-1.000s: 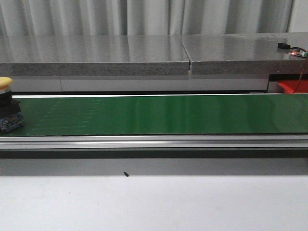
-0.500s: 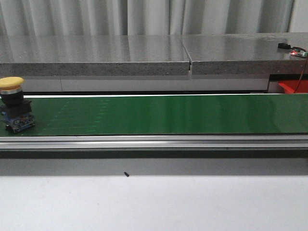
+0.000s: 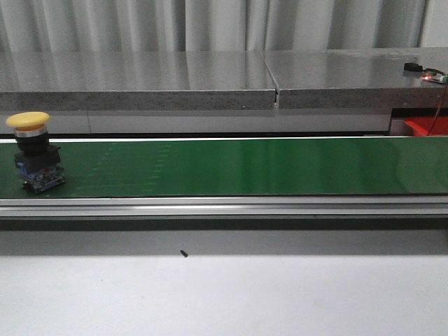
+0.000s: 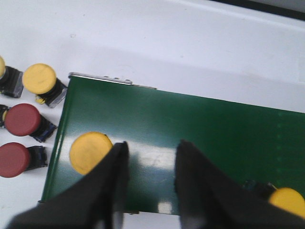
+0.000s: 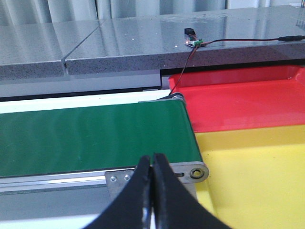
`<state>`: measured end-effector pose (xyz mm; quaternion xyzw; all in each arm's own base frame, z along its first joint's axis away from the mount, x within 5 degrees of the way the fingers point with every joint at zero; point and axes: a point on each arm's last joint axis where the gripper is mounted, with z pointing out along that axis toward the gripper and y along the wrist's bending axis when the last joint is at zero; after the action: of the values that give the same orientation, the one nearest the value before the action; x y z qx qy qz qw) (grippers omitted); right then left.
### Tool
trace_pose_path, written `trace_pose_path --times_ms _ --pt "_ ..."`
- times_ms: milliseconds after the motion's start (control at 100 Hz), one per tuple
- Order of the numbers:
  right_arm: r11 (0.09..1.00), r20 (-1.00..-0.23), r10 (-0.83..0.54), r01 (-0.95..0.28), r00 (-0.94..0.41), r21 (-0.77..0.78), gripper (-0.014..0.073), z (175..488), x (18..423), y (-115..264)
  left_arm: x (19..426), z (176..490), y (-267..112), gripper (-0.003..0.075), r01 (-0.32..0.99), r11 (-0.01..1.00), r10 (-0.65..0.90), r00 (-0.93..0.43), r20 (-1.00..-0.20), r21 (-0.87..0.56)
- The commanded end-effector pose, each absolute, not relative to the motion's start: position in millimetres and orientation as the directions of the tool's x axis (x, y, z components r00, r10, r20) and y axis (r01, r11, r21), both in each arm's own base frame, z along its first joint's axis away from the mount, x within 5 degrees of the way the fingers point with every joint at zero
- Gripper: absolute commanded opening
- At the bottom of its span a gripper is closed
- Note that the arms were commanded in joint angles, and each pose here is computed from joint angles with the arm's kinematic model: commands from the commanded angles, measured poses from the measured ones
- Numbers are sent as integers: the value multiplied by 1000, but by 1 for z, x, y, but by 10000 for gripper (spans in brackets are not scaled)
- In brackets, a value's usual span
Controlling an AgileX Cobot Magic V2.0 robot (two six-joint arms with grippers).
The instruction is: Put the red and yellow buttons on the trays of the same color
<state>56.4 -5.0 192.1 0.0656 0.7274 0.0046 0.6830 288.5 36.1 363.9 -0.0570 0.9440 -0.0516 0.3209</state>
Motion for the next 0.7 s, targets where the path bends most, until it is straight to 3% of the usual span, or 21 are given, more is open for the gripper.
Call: trace_pose_path --times_ms 0,690 --pt "993 -994 86 80 61 90 -66 206 54 -5 270 390 21 -18 -25 990 -115 -701 -704 -137" --pt "993 -995 82 81 62 86 -66 206 54 -5 133 366 -6 -19 82 993 -19 -583 -812 -83"
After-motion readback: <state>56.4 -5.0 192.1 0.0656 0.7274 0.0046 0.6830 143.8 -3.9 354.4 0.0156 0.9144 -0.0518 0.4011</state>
